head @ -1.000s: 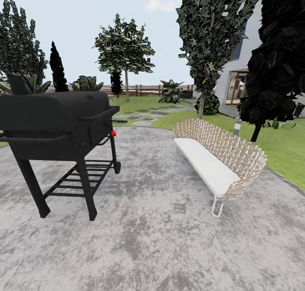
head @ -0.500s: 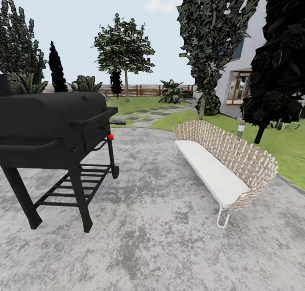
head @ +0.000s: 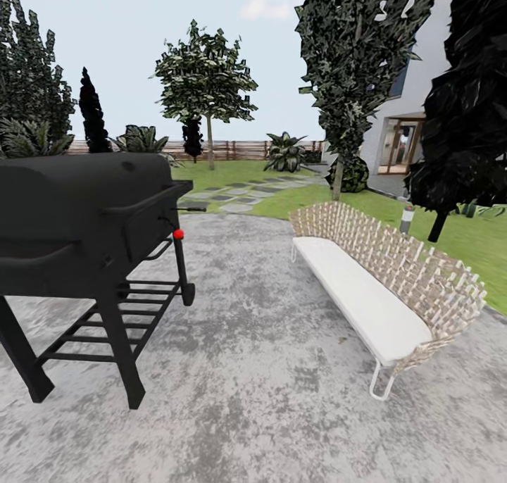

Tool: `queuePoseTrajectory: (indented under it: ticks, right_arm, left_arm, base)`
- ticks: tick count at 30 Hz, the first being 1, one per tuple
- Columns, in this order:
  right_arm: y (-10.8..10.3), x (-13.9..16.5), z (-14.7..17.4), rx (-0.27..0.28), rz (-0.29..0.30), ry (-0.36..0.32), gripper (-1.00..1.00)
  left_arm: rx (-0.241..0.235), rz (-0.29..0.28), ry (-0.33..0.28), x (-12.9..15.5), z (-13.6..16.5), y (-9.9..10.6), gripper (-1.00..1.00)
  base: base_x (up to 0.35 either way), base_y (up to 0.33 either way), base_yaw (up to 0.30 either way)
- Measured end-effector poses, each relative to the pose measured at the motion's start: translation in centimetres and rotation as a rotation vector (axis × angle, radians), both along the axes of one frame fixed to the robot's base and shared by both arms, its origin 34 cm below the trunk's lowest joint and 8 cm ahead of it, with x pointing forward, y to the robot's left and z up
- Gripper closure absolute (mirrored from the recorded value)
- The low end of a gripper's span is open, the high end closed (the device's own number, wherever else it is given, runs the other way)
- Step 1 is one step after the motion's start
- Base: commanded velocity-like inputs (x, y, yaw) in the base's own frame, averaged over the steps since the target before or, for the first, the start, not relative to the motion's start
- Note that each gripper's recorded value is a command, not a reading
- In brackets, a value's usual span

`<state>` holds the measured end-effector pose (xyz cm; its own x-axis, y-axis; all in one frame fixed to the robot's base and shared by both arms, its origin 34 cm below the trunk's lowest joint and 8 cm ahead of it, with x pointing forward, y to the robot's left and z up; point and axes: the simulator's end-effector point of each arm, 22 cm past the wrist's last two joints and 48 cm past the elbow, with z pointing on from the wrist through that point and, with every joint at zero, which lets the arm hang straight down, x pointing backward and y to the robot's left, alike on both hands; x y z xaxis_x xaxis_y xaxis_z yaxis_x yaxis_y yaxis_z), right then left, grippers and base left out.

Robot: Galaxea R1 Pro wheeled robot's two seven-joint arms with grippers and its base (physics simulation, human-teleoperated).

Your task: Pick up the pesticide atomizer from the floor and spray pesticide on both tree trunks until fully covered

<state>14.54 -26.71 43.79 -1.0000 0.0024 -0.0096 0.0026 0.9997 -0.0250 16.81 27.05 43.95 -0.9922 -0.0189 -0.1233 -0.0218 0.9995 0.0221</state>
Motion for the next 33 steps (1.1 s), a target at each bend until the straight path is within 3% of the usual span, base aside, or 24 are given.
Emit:
queuePoseTrajectory:
  ticks: [19, 25, 33]
  right_arm:
    - [-0.03, 0.01, 0.00, -0.003, -0.003, 0.000, -1.00]
    - [-0.07, 0.01, 0.00, -0.003, -0.004, 0.000, -1.00]
    - [-0.08, 0.08, -0.01, -0.003, -0.004, -0.001, -1.00]
  left_arm:
    - [0.000, 0.001, 0.001, -0.05, 0.00, 0.01, -1.00]
    - [0.000, 0.001, 0.001, -0.06, 0.00, 0.00, -1.00]
    - [0.000, 0.001, -0.002, 0.02, -0.01, 0.00, -1.00]
  base:
    - [0.335, 0.022, -0.010]
    - [0.286, 0.124, -0.188]
    - [0.065, 0.025, -0.234]
